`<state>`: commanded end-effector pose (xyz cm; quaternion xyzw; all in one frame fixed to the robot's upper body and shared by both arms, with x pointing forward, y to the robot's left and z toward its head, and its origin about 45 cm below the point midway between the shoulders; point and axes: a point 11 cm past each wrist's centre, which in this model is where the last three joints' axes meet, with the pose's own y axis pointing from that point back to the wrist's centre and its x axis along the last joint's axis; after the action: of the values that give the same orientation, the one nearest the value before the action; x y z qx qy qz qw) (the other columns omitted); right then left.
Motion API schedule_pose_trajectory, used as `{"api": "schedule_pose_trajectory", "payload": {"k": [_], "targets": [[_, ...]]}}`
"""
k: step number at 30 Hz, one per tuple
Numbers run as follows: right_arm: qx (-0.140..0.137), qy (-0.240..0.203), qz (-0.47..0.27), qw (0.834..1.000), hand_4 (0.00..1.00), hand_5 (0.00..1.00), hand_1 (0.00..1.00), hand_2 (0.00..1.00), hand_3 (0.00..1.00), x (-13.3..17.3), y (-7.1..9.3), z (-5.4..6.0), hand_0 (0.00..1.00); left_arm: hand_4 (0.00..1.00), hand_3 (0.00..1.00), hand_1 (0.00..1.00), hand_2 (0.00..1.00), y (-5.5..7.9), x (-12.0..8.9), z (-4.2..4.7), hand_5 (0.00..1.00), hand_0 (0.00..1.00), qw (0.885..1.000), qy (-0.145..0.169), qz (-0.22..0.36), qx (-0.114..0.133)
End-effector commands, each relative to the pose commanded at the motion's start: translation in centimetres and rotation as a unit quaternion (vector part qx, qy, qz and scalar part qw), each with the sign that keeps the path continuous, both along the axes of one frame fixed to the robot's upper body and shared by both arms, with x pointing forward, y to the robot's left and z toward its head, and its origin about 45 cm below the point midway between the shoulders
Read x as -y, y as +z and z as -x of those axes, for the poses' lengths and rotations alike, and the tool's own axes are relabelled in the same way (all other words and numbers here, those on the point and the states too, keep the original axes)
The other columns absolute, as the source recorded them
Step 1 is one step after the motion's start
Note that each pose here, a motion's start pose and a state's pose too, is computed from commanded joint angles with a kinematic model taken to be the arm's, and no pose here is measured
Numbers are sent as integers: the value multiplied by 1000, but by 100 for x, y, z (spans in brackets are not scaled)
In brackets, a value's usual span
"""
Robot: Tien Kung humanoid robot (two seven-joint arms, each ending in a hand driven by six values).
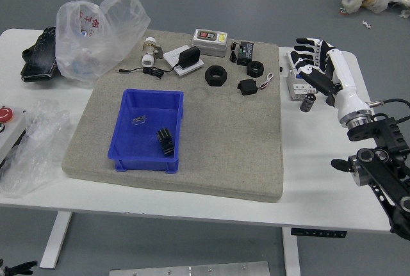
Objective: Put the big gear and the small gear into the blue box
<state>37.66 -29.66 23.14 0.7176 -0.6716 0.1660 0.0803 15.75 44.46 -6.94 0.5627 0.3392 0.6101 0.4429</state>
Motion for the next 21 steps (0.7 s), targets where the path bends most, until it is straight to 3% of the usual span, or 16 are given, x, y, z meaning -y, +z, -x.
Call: {"api": "schedule_pose_trajectory", "payload": {"k": [1,2,7,8,13,14,19,21], "targets": [[-2,3,0,1000,785,538,723,724,779,-12,-10,2,716,699,624,585,526,-3,4,7,469,613,1000,1,0,-1],[-4,6,1,1000,944,767,769,758,786,-26,-20,4,719,696,623,585,524,-8,8,16,432,612,1000,3,1,-1],[-9,23,1,1000,944,767,769,758,786,-115,-39,3,719,696,623,585,524,-37,35,77,432,612,1000,10,4,-6],[-8,26,-1,1000,998,940,831,827,838,-131,-30,1,803,699,623,585,524,-41,43,82,441,612,1000,10,5,-7],[4,36,-21,999,998,940,831,827,838,-151,28,1,803,699,623,585,524,-43,77,59,441,612,1000,-2,8,-14],[6,37,-26,999,998,998,871,887,935,-148,35,2,894,696,621,585,525,-43,81,55,430,612,1000,-2,8,-14],[12,43,-66,997,998,998,871,887,935,-115,73,8,894,696,621,585,525,-41,87,45,430,612,1000,-1,9,-13],[12,47,-83,995,998,998,907,924,947,-114,82,9,949,694,617,584,523,-40,83,47,410,612,1000,1,9,-13]]}}
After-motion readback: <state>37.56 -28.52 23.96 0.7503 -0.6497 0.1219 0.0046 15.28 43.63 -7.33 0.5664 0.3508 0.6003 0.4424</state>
